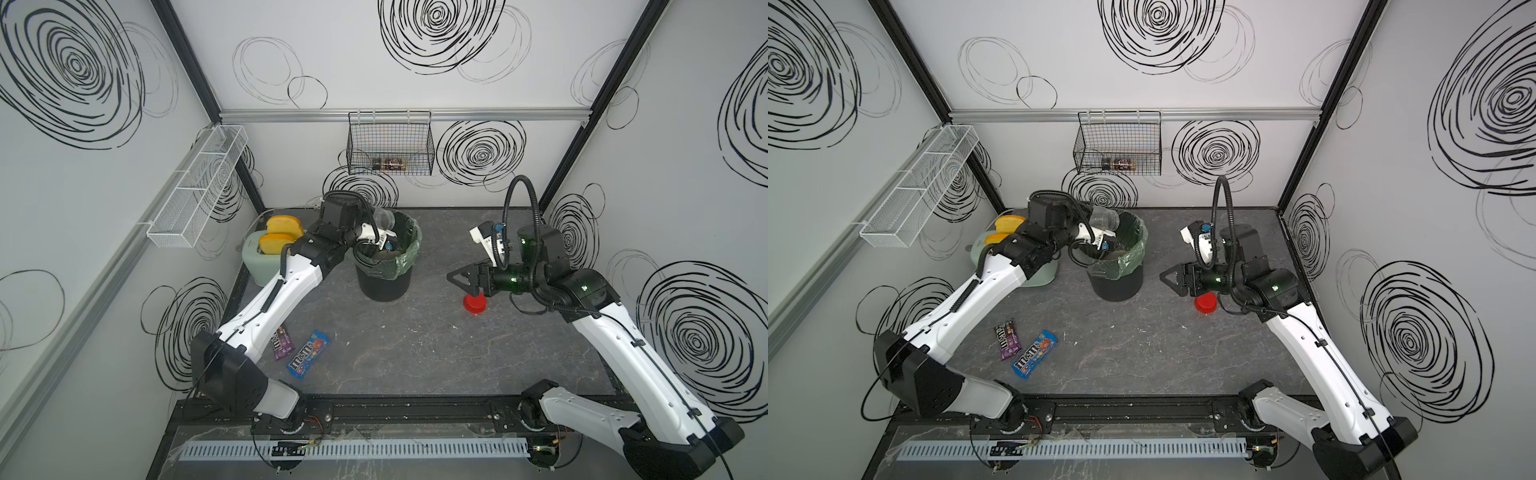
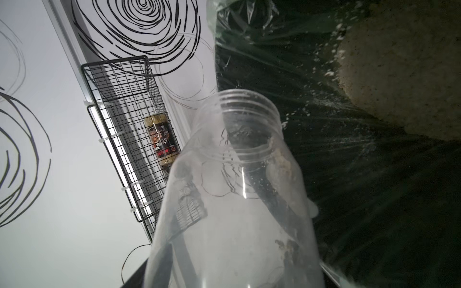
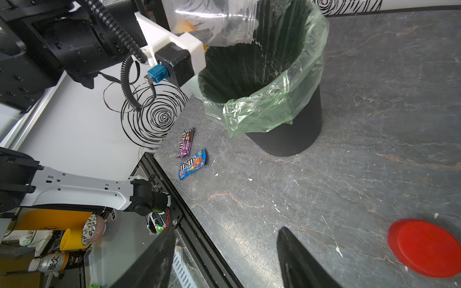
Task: Empty expired oatmeal from jars
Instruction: Pour the expired oatmeal into the trash bin.
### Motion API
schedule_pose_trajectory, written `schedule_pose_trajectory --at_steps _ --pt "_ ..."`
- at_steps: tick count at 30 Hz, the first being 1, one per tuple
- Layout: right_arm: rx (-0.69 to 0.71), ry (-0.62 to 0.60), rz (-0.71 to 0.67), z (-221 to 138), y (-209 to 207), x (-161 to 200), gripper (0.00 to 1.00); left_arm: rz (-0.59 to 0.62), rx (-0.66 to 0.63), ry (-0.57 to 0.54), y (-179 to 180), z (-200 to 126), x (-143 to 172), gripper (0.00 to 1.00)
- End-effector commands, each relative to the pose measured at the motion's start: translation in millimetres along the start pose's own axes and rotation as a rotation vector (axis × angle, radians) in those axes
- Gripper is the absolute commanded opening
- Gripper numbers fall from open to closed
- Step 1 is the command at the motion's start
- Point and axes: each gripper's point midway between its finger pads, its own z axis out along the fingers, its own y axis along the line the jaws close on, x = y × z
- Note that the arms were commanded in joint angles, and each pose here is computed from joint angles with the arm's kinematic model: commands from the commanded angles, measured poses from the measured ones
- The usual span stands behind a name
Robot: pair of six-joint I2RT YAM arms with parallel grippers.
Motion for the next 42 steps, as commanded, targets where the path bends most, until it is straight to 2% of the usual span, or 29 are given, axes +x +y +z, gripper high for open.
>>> schedule_pose_trajectory --at_steps 1,2,3,4,5,6,7,8,9,10,12,14,17,19,20,27,33,38,42 --pt "-0.005 -0.013 -0.019 -2.3 3.0 -5.4 0.68 0.064 -0.089 0.034 27.1 -11.7 8.1 0.00" --pt "0.001 -0.019 -0.020 -3.6 2.5 -6.5 0.68 0.043 -0.051 -0.013 26.5 -14.7 6.5 0.00" --pt "0.002 -0.016 -0.020 -2.9 1.9 -5.6 0.68 0.133 0.042 -0.005 13.0 -19.7 2.0 0.00" --pt "0.003 -0.011 -0.017 -1.7 0.9 -4.3 0.68 0.026 -0.060 -0.008 34.6 -18.3 -1.8 0.00" --pt "0.000 -0.007 -0.013 -0.2 0.2 -2.8 0.68 0.020 -0.089 -0.006 33.0 -15.9 6.7 0.00" --pt "-0.001 -0.008 -0.012 0.1 -0.2 -2.9 0.68 0.137 0.004 0.031 10.8 -16.2 8.8 0.00" --pt "0.001 -0.008 -0.013 -0.2 -0.2 -2.3 0.68 -0.002 -0.107 0.022 33.9 -17.9 5.9 0.00" --pt "0.004 -0.011 -0.012 -0.3 -1.0 -2.9 0.68 -0.019 -0.130 -0.018 38.2 -20.9 7.3 0.00" --pt "0.005 -0.014 -0.014 -1.0 -0.7 -4.2 0.68 0.070 -0.029 -0.015 16.5 -21.6 4.0 0.00" --pt "0.008 -0.013 -0.015 -1.6 -0.7 -4.5 0.68 -0.014 -0.106 -0.001 32.8 -20.6 2.5 0.00" --pt "0.012 -0.018 -0.022 -3.6 0.6 -7.0 0.68 0.007 -0.095 0.036 31.9 -24.9 6.0 0.00" --pt "0.018 -0.022 -0.025 -5.4 1.1 -8.7 0.68 -0.126 -0.189 0.022 56.4 -34.4 14.6 0.00" --pt "0.015 -0.036 -0.025 -7.0 2.3 -11.5 0.68 -0.243 -0.188 0.032 63.8 -39.9 24.1 0.00" --pt "0.015 -0.043 -0.022 -7.3 2.7 -14.1 0.68 -0.295 -0.161 -0.011 59.6 -44.3 17.2 0.00" --pt "0.015 -0.045 -0.021 -7.5 2.9 -15.8 0.68 -0.365 -0.194 -0.039 63.1 -47.8 16.4 0.00" --pt "0.040 -0.069 -0.033 -20.3 7.1 -28.0 0.68 -0.657 -0.279 -0.158 72.6 -76.7 19.8 0.00" --pt "0.082 -0.054 -0.001 -20.0 -11.2 -17.8 0.68 -0.889 -0.315 -0.282 81.4 -103.3 12.0 0.00" --pt "0.099 -0.064 0.004 -21.8 -14.5 -28.6 0.68 -1.037 -0.339 -0.387 85.3 -123.0 6.4 0.00" --pt "0.113 -0.091 -0.014 -25.8 -13.1 -44.7 0.67 -1.157 -0.301 -0.506 80.4 -131.6 -8.1 0.00"
